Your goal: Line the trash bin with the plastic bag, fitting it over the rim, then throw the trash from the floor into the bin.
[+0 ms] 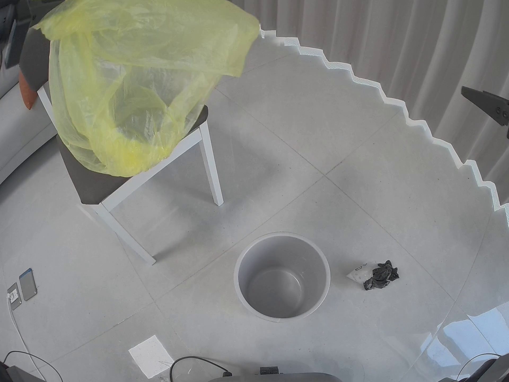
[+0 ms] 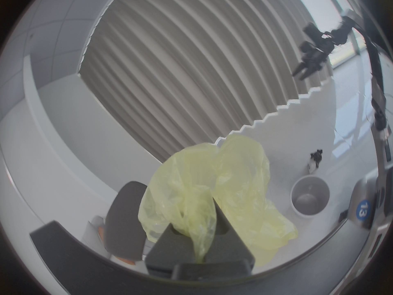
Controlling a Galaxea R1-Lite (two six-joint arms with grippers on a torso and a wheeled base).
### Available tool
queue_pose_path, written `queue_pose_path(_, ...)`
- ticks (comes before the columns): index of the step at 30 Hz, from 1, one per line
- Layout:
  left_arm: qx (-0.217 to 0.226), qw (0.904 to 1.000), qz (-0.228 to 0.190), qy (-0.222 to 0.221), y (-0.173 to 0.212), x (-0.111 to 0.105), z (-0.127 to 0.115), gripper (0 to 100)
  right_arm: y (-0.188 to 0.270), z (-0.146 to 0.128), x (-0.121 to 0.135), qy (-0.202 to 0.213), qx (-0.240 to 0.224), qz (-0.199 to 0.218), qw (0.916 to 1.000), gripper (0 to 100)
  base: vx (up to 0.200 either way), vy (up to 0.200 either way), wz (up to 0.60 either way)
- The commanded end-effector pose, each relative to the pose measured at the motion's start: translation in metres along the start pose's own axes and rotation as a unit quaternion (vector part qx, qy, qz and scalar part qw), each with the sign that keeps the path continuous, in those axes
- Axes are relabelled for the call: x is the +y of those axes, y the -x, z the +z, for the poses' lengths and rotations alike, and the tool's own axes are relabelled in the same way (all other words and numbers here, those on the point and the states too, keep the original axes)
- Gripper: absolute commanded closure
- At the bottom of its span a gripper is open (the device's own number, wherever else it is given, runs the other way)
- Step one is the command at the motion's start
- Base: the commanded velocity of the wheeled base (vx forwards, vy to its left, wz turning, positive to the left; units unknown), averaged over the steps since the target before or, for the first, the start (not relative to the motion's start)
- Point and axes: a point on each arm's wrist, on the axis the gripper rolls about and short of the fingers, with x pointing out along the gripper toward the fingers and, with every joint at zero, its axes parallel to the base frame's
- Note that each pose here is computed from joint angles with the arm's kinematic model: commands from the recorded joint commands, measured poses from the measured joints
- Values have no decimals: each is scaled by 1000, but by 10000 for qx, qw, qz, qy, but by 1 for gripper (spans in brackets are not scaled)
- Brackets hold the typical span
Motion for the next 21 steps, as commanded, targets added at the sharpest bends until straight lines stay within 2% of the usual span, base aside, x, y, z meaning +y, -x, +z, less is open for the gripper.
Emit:
queue_pose_path(1, -267, 9988, -1, -413, 27, 2, 11, 100, -41, 0, 3, -61, 230, 327, 9992, 0, 0, 0, 0)
queue_pose_path(5, -365, 9967, -173, -704, 23, -7, 19, 100, -51, 2, 9, -80, 248, 495, 9984, 0, 0, 0, 0)
queue_pose_path(12, -491, 9954, -366, -741, 14, -20, 31, 100, -66, -6, 24, -130, 420, 852, 9954, 0, 0, 0, 0)
queue_pose_path(21, -543, 9955, -306, -712, 8, -21, 35, 100, -75, -22, 68, -216, 738, 1759, 9814, 0, 0, 0, 0)
